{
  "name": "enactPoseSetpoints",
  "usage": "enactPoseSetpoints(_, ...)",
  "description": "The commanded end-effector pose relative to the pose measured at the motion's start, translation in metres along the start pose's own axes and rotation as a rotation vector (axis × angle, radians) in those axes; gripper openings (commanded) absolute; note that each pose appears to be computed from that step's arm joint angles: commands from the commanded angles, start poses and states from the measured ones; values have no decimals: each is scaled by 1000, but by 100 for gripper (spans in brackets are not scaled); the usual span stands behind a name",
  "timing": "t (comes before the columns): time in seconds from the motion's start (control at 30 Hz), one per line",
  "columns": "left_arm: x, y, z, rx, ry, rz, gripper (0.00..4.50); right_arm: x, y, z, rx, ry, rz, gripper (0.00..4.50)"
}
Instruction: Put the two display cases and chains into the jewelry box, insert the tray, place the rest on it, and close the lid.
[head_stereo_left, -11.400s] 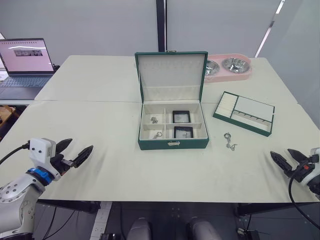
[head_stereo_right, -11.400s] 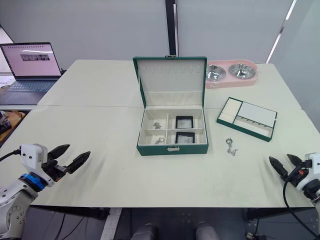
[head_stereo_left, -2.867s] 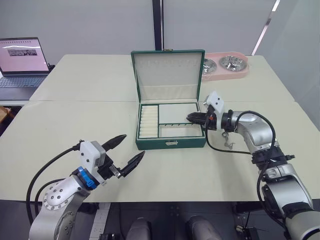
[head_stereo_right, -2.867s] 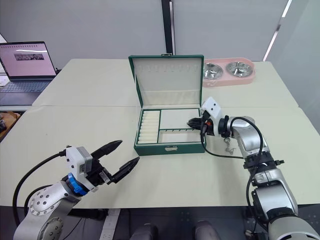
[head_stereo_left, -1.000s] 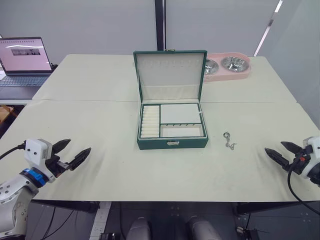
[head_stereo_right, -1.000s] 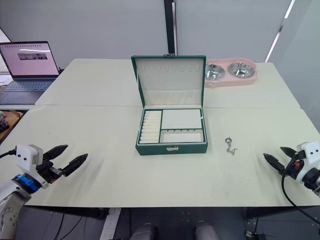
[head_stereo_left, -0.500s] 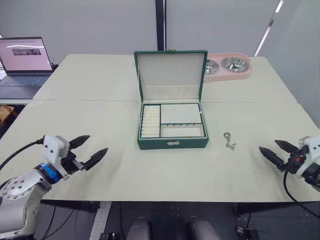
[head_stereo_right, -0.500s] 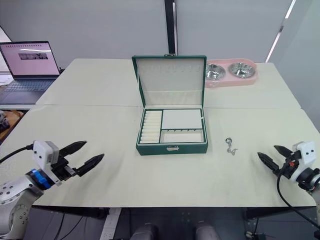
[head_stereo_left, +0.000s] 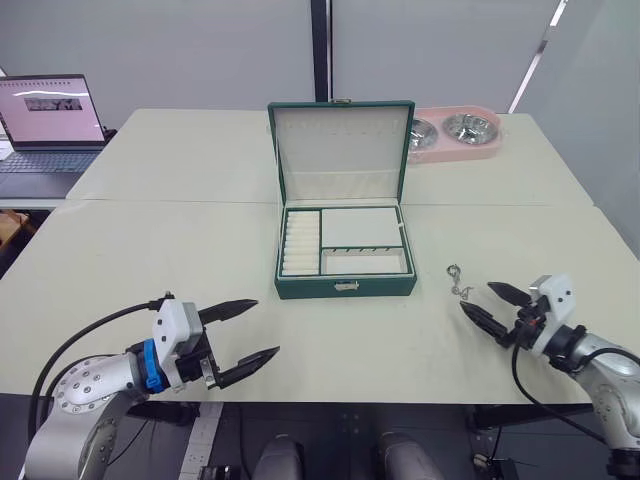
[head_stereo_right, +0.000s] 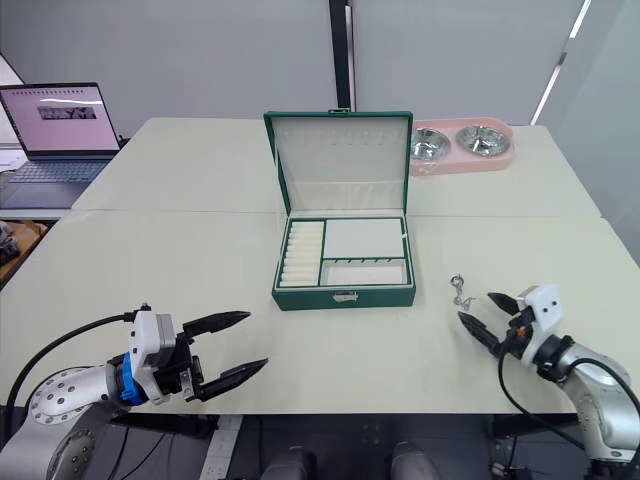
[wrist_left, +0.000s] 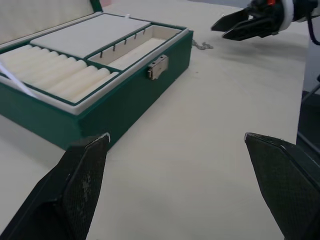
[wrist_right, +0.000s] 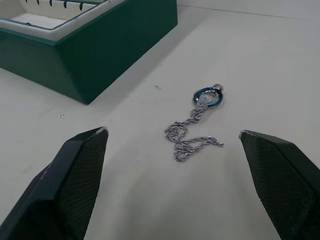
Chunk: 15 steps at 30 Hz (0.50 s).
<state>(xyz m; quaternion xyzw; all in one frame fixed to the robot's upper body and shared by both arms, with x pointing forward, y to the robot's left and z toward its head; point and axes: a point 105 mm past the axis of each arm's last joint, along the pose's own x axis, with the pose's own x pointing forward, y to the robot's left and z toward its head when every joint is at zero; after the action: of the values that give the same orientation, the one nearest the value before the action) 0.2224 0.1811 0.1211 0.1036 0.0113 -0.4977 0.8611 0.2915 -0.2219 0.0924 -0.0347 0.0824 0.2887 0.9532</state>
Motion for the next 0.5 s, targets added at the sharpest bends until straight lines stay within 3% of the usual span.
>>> enactPoseSetpoints(0.03,6,-9,6,38,-41,-33,450,17,6,8,-45,-15,-29,446)
enactPoseSetpoints(0.5,12,-13,6,48,-58,-10,450,39,6,-10,-71,95,-124,446)
